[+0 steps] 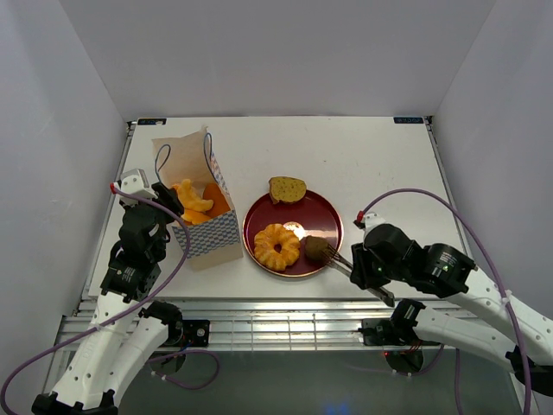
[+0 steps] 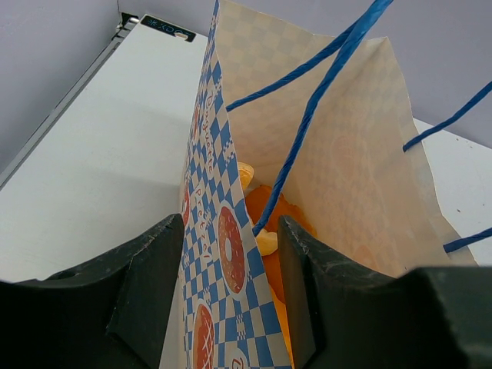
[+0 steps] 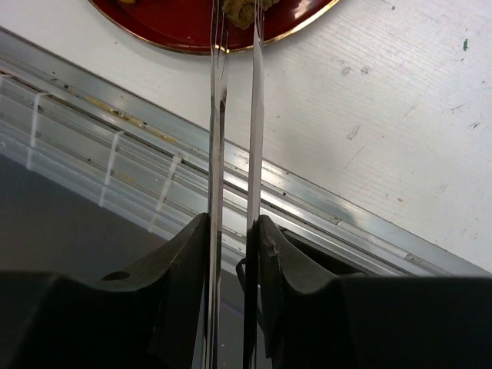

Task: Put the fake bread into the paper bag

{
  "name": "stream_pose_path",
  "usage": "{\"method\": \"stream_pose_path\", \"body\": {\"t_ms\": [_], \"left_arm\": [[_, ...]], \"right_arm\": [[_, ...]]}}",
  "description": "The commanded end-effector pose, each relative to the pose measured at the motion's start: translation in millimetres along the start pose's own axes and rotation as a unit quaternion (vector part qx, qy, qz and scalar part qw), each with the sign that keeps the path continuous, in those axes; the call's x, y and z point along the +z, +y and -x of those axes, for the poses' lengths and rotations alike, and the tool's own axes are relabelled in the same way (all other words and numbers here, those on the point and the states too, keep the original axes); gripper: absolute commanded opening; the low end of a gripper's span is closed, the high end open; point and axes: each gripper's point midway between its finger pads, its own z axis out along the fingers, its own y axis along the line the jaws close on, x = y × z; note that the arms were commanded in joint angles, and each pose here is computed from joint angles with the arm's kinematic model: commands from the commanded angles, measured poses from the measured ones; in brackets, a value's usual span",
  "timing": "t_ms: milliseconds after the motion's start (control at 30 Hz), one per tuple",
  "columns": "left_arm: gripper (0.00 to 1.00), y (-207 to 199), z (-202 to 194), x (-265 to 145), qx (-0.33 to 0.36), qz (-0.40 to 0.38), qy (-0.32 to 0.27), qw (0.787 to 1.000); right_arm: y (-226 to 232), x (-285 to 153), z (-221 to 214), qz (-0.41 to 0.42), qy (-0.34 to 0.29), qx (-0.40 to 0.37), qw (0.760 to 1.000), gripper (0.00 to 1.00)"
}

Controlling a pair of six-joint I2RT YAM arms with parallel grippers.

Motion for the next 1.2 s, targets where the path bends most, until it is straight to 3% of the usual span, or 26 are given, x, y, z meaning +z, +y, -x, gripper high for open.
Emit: {"method": "stream_pose_path", "body": {"t_ms": [0,667,833,1167], "left_arm": [[0.63,-2,1,-3,0.004,-0.007,0.002,1.0],[0.63,-1,-1,-1,0.007,-0.002,0.004,1.0],[0.62,0,-1,-1,0.006,-0.001,0.004,1.0],[0.63,1,-2,-1,0.009,0.003,0.005,1.0]], "right_arm": [[15,-19,35,0.027,-0.062,-0.001,0.998,0.09],[64,-91,134,0.101,-0.192,-0.041,0.975,0.08],[93,-125,174,0.151,-0.247,-0.075,0.954,0.08],[155,-168,219,0.267,-0.3,-0.145,0.904,0.08]]}}
